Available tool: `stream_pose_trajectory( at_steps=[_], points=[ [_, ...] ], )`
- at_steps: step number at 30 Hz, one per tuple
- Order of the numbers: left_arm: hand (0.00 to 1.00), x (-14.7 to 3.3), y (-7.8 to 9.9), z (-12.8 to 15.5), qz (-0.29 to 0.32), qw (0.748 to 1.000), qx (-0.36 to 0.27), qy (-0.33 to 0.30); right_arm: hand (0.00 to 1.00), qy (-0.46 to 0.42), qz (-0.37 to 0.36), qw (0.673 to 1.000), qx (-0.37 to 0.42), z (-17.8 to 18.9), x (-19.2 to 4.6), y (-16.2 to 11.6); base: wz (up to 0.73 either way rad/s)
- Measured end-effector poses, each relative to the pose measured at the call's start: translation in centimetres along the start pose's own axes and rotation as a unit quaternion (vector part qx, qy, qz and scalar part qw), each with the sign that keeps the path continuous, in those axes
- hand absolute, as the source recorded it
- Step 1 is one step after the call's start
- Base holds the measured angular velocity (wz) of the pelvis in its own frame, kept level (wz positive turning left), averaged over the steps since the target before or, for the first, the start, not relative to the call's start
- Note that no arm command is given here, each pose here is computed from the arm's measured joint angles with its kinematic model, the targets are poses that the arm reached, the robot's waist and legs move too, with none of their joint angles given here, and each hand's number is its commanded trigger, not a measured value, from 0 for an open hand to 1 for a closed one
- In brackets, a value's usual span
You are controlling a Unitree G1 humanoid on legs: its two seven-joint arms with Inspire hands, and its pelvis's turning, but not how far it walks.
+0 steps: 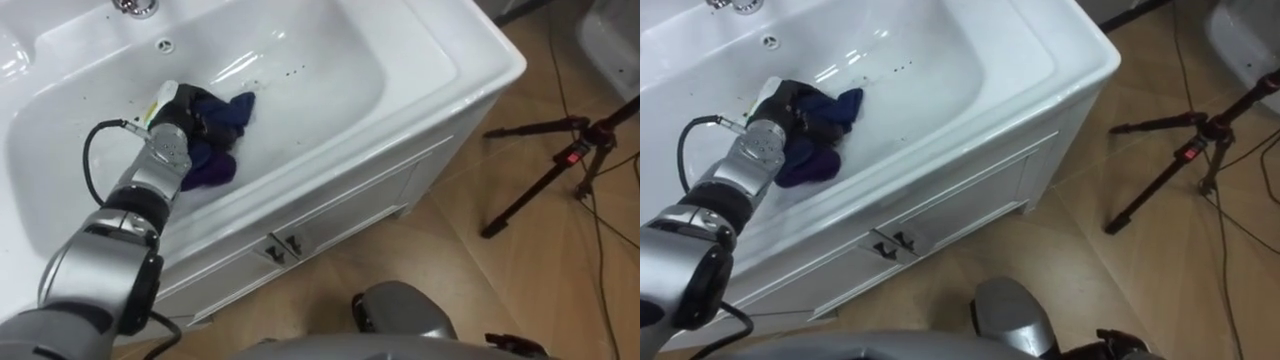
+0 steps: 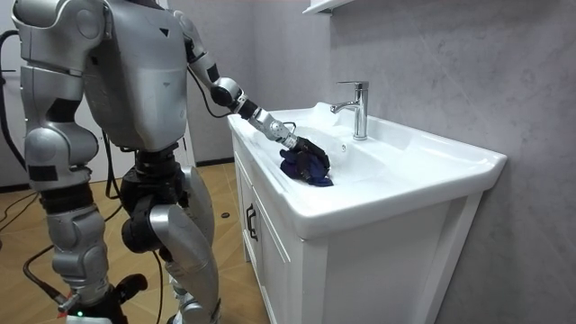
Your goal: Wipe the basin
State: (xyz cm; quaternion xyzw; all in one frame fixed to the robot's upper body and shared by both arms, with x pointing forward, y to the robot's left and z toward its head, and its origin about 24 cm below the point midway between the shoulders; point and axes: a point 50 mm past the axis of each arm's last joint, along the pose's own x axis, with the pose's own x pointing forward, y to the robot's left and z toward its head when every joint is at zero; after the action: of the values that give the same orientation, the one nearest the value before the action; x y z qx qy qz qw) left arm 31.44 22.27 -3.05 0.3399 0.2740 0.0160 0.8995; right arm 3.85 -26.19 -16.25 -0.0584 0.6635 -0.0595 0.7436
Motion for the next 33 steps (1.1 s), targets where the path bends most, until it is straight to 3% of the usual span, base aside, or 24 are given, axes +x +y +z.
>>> stream_pose_trajectory(
  at_steps=[14, 33],
  points=[
    [1.00, 0.5, 0.5, 6.5, 0.004, 0.996, -0.014, -0.091, 0.00, 0.025, 0.012, 0.999, -0.024, -1.0, 0.1, 0.6, -0.04],
    [1.00, 0.3, -0.7, 8.1, -0.026, 0.992, -0.069, -0.107, 0.00, 0.031, 0.020, 0.997, -0.063, -1.3, 0.1, 1.2, 0.03]
  ],
)
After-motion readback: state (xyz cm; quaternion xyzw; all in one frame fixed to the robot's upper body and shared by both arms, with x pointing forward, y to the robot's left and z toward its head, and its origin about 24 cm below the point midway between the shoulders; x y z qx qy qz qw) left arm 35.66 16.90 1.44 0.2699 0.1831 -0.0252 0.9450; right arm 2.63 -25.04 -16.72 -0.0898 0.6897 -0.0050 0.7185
